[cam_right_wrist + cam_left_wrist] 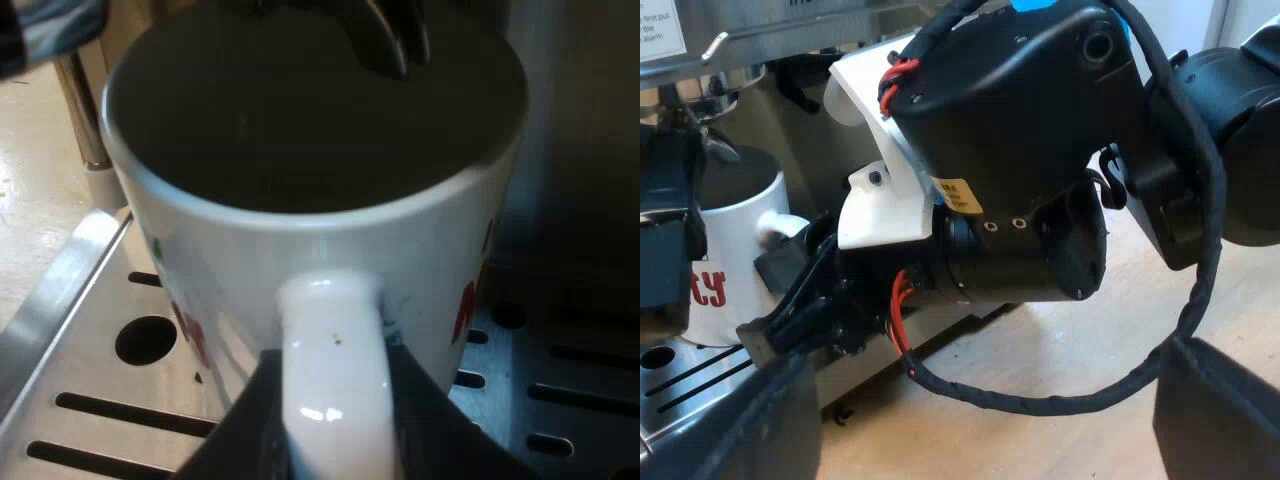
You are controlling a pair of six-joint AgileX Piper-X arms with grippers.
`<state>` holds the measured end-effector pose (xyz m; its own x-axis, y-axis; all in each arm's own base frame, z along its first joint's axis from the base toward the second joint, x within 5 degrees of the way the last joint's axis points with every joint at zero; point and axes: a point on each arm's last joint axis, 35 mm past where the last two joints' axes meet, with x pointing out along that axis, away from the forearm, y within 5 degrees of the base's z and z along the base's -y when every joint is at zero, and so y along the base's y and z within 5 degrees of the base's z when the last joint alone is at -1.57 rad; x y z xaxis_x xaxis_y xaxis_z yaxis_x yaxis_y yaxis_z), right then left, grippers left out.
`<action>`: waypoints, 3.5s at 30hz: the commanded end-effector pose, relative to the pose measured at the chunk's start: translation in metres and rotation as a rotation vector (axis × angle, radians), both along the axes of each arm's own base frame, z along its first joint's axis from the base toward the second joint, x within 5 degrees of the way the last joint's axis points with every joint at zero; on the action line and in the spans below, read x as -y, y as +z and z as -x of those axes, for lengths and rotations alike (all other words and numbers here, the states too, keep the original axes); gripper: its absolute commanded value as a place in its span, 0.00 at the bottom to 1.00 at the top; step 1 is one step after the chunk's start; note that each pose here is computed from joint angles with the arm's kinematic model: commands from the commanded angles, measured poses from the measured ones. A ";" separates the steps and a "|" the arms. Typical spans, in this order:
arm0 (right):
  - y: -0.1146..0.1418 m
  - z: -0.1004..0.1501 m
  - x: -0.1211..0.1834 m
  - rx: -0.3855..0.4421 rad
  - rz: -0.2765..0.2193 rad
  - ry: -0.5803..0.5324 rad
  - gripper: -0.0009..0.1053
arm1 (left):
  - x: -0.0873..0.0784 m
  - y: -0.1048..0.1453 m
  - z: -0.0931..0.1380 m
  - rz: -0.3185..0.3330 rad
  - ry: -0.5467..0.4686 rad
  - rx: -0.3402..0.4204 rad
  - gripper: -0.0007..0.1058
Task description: Place mug into machine
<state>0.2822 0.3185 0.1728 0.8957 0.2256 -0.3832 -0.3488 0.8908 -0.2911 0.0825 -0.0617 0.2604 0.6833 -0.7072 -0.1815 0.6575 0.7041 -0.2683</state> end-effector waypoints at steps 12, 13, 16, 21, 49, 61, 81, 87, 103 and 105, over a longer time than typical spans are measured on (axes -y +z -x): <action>0.013 -0.003 -0.002 0.033 -0.058 -0.020 0.53 | 0.000 0.004 0.001 0.029 -0.008 0.008 0.66; 0.014 -0.002 -0.001 0.032 -0.056 -0.019 0.53 | 0.000 0.006 0.001 0.034 -0.008 0.007 0.66; 0.019 0.001 -0.001 0.021 -0.042 -0.014 0.53 | 0.000 0.008 0.002 0.038 -0.008 0.011 0.66; 0.029 0.008 0.003 -0.007 -0.021 -0.014 0.53 | -0.001 0.017 0.004 0.050 -0.019 0.020 0.66; 0.143 0.098 0.032 -0.012 -0.041 0.046 0.53 | -0.023 0.091 0.035 -0.005 0.015 0.046 0.66; 0.150 0.096 0.029 0.043 -0.006 0.120 0.24 | -0.018 0.092 0.023 0.029 0.105 0.016 0.66; 0.150 0.063 0.027 0.111 -0.114 0.114 0.01 | -0.010 0.094 -0.019 0.012 0.060 0.037 0.66; 0.146 0.051 0.009 0.114 -0.098 0.105 0.01 | -0.010 0.093 -0.018 0.007 0.056 0.028 0.66; 0.144 0.032 -0.006 0.149 -0.081 0.009 0.01 | -0.008 0.091 -0.017 0.001 0.041 0.012 0.66; 0.143 0.027 -0.004 0.148 -0.080 -0.005 0.01 | -0.008 0.091 -0.017 0.001 0.041 0.012 0.66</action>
<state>0.2513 0.3236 0.3104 0.9357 0.2557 -0.2432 -0.3172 0.9114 -0.2620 0.1010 -0.0531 0.3490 0.7184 -0.6700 -0.1873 0.6193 0.7386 -0.2665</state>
